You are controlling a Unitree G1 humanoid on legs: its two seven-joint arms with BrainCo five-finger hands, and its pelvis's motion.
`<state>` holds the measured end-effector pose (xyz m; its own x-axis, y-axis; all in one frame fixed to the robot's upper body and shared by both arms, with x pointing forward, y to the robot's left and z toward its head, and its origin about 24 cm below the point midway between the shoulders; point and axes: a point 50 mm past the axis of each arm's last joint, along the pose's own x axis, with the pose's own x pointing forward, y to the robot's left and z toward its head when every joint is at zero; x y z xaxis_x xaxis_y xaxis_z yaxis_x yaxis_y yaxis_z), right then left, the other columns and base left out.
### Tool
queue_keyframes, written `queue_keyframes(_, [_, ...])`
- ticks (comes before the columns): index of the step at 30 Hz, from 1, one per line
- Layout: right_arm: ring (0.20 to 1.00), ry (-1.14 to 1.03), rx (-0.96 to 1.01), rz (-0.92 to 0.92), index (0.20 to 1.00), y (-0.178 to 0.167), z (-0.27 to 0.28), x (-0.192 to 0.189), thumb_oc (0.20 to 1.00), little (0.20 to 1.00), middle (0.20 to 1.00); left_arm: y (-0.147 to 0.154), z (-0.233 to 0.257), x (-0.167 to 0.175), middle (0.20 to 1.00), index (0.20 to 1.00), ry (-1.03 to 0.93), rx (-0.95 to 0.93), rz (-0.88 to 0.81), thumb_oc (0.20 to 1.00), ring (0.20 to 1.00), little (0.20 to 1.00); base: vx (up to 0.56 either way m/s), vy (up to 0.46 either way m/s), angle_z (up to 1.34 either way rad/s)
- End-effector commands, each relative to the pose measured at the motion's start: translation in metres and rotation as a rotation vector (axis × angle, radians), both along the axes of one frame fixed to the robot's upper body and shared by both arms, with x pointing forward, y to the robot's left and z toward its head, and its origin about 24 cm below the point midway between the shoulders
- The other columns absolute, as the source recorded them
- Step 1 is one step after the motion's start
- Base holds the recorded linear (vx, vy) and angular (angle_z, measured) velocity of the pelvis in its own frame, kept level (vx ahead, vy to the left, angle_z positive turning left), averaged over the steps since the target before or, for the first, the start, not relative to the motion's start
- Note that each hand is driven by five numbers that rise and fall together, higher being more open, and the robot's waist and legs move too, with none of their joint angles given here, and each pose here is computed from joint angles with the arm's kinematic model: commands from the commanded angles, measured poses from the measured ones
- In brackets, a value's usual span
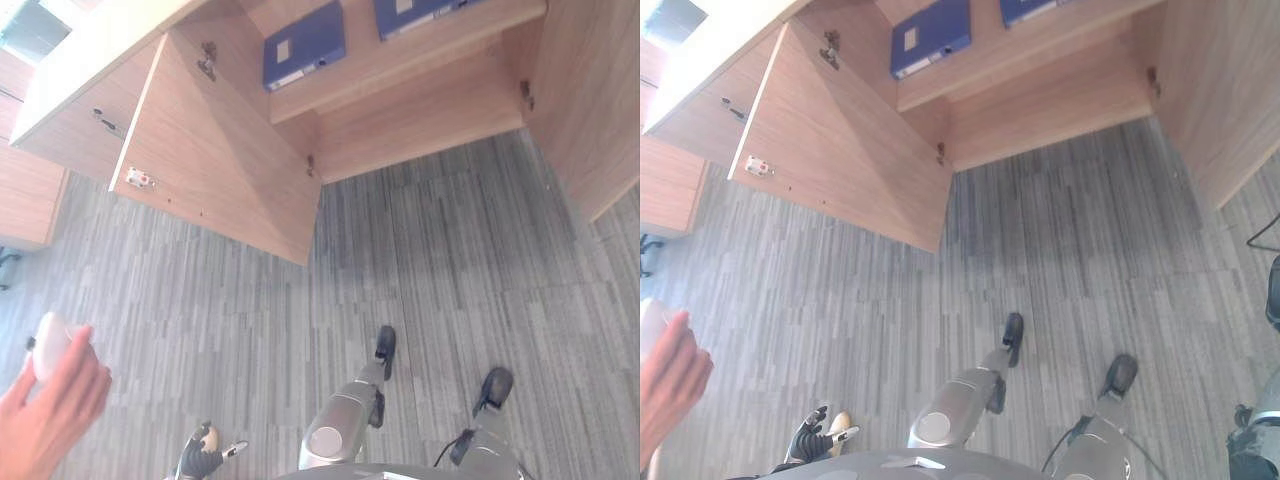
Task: Put the empty folder in the office cabinet
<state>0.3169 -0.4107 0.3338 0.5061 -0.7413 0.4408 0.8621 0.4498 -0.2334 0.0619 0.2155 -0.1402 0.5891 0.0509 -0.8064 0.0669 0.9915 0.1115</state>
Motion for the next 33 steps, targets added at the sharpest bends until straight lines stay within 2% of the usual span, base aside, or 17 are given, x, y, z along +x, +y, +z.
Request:
queue_keyframes(1, [1.0,-0.022,-0.155,0.103,1.0,0.013,0.031,-0.001,1.0,1.0,1.0,0.023,0.013,0.029,1.0,1.0,-0.078,0.043,-0.05,1.0,1.0,1.0,-0.01,0.007,-0.13])
queue_keyframes(5, [1.0,-0.006,-0.211,0.232,1.0,0.038,0.043,0.014,1.0,1.0,1.0,0.032,0.019,0.025,1.0,1.0,-0.081,0.03,-0.047,1.0,1.0,1.0,0.0,0.007,-0.17])
queue_keyframes(6, [1.0,-0.01,-0.206,0.27,1.0,0.047,0.04,0.021,1.0,1.0,1.0,0.037,0.004,0.002,1.0,1.0,0.024,0.079,-0.01,1.0,1.0,1.0,0.0,0.0,0.0])
queue_keyframes(7, [1.0,-0.015,-0.213,0.285,1.0,0.053,0.039,0.025,1.0,1.0,1.0,0.041,-0.001,0.0,1.0,1.0,0.074,0.113,0.0,1.0,1.0,1.0,0.05,-0.035,-0.06])
queue_keyframes(8, [1.0,-0.013,-0.233,0.363,1.0,0.072,0.039,0.036,1.0,1.0,1.0,0.047,-0.003,0.011,1.0,1.0,0.086,0.164,0.005,1.0,1.0,1.0,0.03,-0.009,-0.17])
queue_keyframes(20, [1.0,-0.034,-0.206,0.618,1.0,0.123,0.024,0.062,1.0,1.0,1.0,0.054,-0.005,0.007,1.0,1.0,0.11,0.183,0.054,1.0,1.0,1.0,0.0,0.0,-0.03])
queue_keyframes(25, [1.0,-0.041,-0.18,0.74,1.0,0.15,0.005,0.073,1.0,1.0,1.0,0.057,-0.003,0.011,1.0,1.0,0.1,0.198,0.06,1.0,1.0,1.0,0.0,0.0,0.0])
queue_keyframes(29, [1.0,0.013,-0.15,0.978,1.0,0.21,-0.053,0.084,1.0,1.0,1.0,0.06,-0.004,0.009,1.0,1.0,0.113,0.214,0.092,1.0,1.0,1.0,0.04,0.027,-0.04])
queue_keyframes(33, [1.0,0.096,-0.149,1.028,1.0,0.223,-0.087,0.085,1.0,1.0,1.0,0.062,-0.004,0.011,1.0,1.0,0.107,0.225,0.111,1.0,1.0,1.0,0.07,0.019,-0.05])
